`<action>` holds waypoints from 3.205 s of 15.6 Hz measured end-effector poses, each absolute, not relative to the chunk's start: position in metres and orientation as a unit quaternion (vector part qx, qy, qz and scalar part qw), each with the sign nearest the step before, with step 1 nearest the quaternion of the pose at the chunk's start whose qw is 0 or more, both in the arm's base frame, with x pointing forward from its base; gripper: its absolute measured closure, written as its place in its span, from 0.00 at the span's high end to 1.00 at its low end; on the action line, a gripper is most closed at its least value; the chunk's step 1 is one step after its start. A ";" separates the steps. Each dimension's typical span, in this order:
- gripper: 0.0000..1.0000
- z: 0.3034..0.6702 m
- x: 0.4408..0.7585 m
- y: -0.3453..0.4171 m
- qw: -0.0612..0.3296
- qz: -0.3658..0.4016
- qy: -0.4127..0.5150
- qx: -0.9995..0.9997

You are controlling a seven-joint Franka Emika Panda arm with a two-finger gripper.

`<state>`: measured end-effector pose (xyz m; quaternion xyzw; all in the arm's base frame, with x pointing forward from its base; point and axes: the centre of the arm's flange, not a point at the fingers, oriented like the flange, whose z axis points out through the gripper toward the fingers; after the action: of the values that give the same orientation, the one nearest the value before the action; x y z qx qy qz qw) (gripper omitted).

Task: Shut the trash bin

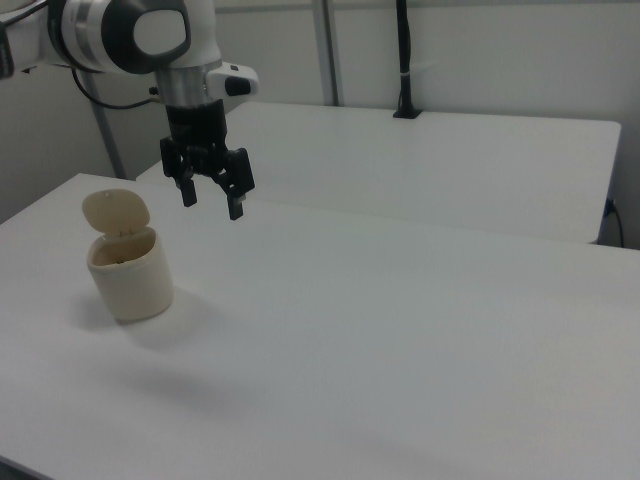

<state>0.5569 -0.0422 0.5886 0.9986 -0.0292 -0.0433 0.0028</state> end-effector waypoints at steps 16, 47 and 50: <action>0.67 0.585 0.558 -0.037 0.004 -0.047 0.006 0.999; 0.01 0.533 0.602 0.262 -0.033 0.067 0.309 0.948; 0.01 0.525 0.597 0.258 -0.025 0.033 0.321 0.946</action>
<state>0.5967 0.2577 0.5248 0.9462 0.3210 0.0327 -0.0255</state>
